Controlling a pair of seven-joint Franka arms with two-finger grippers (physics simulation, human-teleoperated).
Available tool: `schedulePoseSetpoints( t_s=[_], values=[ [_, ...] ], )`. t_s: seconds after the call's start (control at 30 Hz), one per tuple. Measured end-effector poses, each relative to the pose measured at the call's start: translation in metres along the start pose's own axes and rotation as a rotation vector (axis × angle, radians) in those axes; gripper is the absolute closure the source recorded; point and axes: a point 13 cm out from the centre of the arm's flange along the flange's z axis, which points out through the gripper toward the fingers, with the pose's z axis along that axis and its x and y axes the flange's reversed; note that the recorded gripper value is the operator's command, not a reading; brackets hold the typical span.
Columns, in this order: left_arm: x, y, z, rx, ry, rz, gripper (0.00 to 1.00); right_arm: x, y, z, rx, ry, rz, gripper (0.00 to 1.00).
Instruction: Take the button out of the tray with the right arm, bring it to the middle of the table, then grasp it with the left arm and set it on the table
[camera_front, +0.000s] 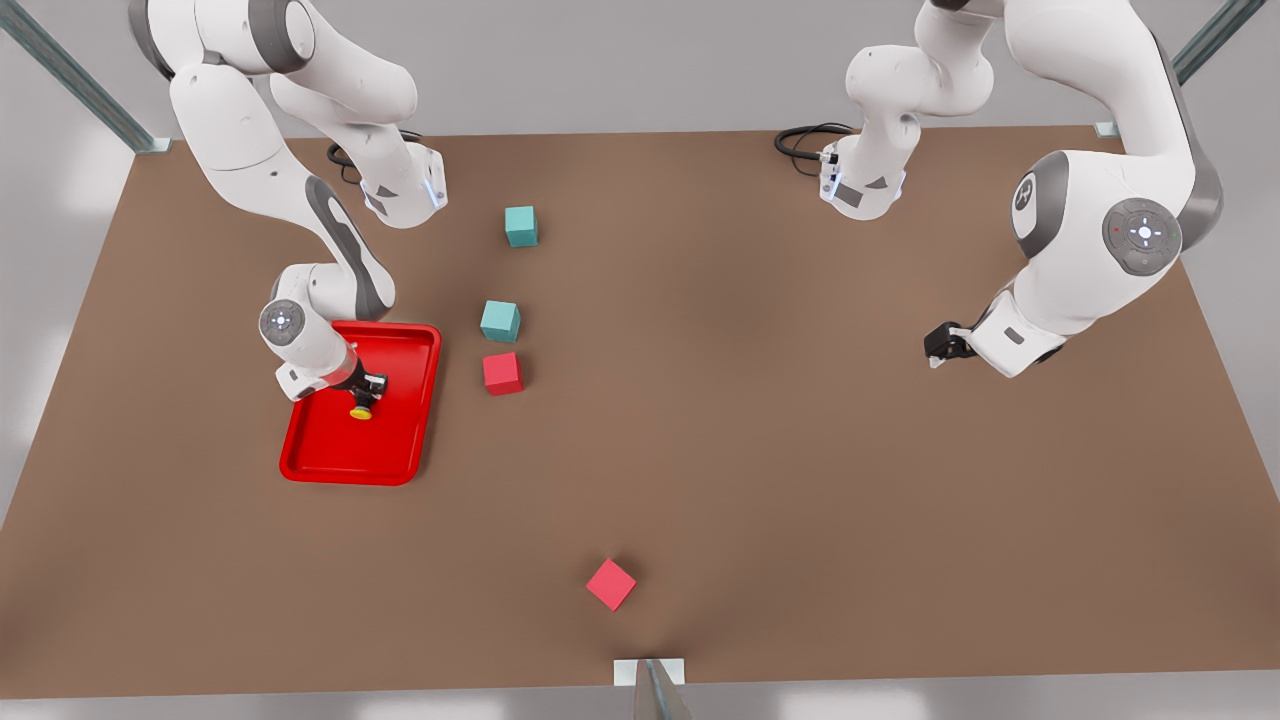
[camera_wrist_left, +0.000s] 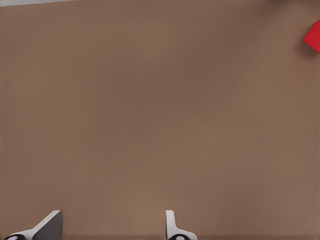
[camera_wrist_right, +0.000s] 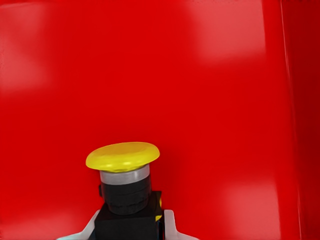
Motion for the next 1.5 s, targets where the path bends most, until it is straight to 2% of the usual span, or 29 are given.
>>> schedulePoseSetpoints(
  t_s=[0.07, 0.2, 0.3, 0.37, 0.57, 0.73, 0.9, 1.07, 1.13, 1.17, 1.23, 1.27, 1.4, 1.5],
  values=[
    [0.0, 0.0, 0.0, 0.0, 0.0, 0.0, 0.0, -0.005, 0.006, -0.006, -0.001, -0.013, -0.013, 0.62],
    [0.0, 0.0, 0.0, 0.0, 0.0, 0.0, 0.0, -0.059, 0.04, -0.065, -0.018, -0.097, -0.061, 0.62],
    [0.0, 0.0, 0.0, 0.0, 0.001, 0.0, 0.0, -0.092, 0.09, -0.11, -0.043, -0.129, -0.12, 0.62],
    [0.0, 0.0, 0.0, 0.0, 0.001, 0.0, 0.0, -0.093, 0.132, -0.126, -0.056, -0.125, -0.174, 0.62],
    [0.001, 0.0, 0.001, -0.001, 0.003, 0.0, 0.0, -0.049, 0.321, -0.13, -0.091, -0.07, -0.356, 0.62],
    [0.001, 0.0, 0.001, -0.001, 0.003, 0.0, 0.0, 0.006, 0.497, -0.124, -0.164, -0.026, -0.393, 0.62],
    [0.0, 0.0, 0.003, -0.002, 0.007, 0.0, 0.0, 0.046, 0.616, -0.101, -0.21, 0.022, -0.302, 0.61],
    [-0.002, 0.0, 0.008, -0.003, 0.013, 0.0, 0.0, 0.072, 0.639, -0.054, -0.133, 0.079, -0.159, 0.59],
    [-0.002, 0.0, 0.008, -0.003, 0.013, 0.0, 0.0, 0.078, 0.633, -0.04, -0.097, 0.104, -0.1, 0.55],
    [-0.002, 0.0, 0.008, -0.003, 0.013, 0.0, 0.0, 0.081, 0.629, -0.035, -0.079, 0.113, -0.072, 0.4],
    [-0.002, 0.0, 0.009, -0.003, 0.013, 0.0, 0.0, 0.087, 0.626, -0.027, -0.051, 0.127, -0.023, 0.25],
    [-0.002, 0.0, 0.009, -0.003, 0.013, 0.0, 0.0, 0.089, 0.624, -0.025, -0.04, 0.132, 0.0, 0.0],
    [-0.002, 0.0, 0.009, -0.003, 0.012, 0.0, 0.0, 0.088, 0.618, -0.022, -0.011, 0.136, 0.088, 0.0],
    [-0.002, 0.0, 0.008, -0.003, 0.012, 0.001, 0.0, 0.072, 0.618, -0.055, -0.037, 0.137, 0.164, 0.0]
  ],
)
